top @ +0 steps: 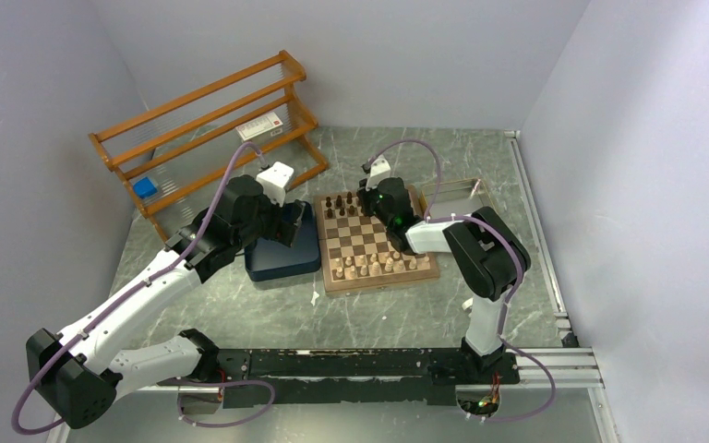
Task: Set up the chess pieces on the board
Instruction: Place the chess piece on the chessboard, then adjust the chess piece on the chessboard.
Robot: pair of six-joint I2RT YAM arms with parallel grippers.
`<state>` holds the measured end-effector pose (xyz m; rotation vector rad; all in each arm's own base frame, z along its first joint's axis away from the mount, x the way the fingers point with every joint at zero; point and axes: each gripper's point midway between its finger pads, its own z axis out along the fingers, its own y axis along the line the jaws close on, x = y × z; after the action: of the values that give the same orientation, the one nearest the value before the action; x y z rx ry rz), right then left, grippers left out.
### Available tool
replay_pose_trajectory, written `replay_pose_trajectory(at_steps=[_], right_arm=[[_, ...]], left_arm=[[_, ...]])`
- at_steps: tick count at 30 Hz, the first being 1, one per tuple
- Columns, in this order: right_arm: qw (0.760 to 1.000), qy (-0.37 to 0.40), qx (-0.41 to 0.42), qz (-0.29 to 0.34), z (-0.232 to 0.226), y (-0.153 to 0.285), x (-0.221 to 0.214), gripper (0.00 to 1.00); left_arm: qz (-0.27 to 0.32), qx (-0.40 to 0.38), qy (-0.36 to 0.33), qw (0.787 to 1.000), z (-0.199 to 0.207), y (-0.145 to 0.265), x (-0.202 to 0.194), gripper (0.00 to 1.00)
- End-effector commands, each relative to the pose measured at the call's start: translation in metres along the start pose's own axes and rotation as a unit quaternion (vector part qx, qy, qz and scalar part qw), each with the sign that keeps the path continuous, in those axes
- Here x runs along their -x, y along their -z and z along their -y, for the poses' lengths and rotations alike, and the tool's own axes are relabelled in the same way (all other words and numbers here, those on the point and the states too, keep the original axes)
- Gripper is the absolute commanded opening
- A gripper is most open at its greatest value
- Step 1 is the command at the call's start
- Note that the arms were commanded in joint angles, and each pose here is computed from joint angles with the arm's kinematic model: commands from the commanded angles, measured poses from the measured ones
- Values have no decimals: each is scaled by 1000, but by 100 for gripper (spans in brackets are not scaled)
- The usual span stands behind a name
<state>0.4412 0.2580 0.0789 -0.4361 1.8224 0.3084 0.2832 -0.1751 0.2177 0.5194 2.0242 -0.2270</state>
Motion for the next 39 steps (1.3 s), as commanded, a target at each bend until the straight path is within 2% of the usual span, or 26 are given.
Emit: replay_pose_trajectory(at_steps=[1,3,11,15,28,32,39], right_arm=[[1000,5,-4,11,0,-1,1,0],[1000,5,-6,10,1,-2,1,2],[1000,4,-13,11,3,-3,7,27],[1000,1,-8,13,1,-3,16,31],[999,-26,5,27,-3,15,57,56],[1000,-24,15,-5,-3,23,53,57],[998,-8,-21,-50,14,34,31,42]], left_arm=[[9,2,-5,1000,-1,0,5,98],[8,1,-5,1000,-1,0,5,98],[9,0,-5,1000,-1,0,5,98],[9,0,-5,1000,-1,0,6,98],[9,-4,-6,1000,1,1,5,98],[11,-4,-6,1000,1,2,6,98],[17,-7,-5,1000,1,5,8,98]])
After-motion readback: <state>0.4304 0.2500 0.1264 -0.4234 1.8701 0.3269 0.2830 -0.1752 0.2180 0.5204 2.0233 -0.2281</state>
